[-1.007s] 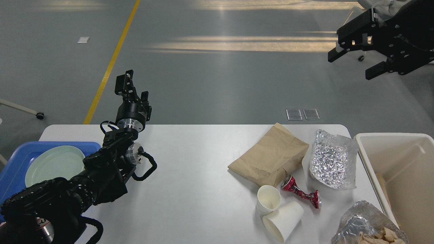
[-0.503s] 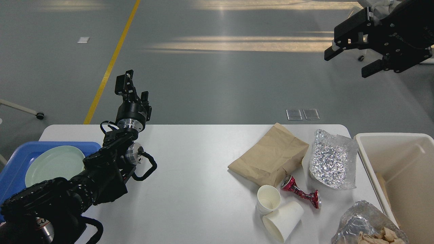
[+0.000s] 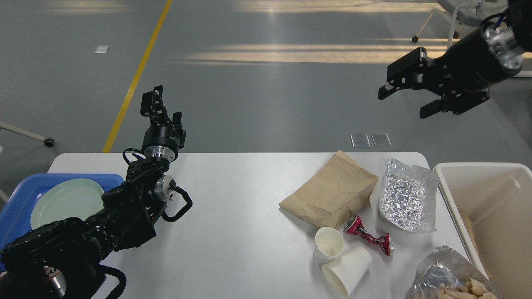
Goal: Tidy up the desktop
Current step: 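Lower the right gripper onto the brown paper bag and grasp it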
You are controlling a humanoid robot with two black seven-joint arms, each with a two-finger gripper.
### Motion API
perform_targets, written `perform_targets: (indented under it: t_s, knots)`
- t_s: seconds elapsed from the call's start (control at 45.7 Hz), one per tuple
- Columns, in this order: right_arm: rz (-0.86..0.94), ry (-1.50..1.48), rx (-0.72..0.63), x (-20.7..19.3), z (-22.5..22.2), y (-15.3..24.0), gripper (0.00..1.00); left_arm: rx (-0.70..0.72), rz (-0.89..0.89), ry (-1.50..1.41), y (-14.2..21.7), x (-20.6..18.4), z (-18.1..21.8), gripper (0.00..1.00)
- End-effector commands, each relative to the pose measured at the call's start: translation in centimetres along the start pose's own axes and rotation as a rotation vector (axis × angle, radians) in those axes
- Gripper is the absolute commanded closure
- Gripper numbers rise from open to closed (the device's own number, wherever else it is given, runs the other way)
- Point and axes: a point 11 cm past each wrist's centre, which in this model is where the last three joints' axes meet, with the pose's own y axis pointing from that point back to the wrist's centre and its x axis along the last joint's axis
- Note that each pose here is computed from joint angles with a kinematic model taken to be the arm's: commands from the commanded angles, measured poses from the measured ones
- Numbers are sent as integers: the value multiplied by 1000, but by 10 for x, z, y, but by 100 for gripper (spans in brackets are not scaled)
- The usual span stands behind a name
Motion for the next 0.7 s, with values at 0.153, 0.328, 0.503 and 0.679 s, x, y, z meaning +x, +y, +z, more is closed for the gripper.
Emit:
perform_targets:
  t_s: [0.153,0.328,0.503,0.679]
  knots:
    - [152,-289,-154,-34,109,-135,0,-1,0,0,0,0,0,2]
    - [125,-392,-128,-56,122,-173,0,-1,0,0,0,0,0,2]
    - [56,-437,-77,-76,102,-193,0,-1,0,0,0,0,0,2]
    - [10,-464,-49,-92,86,-211,0,0,0,0,0,0,0,2]
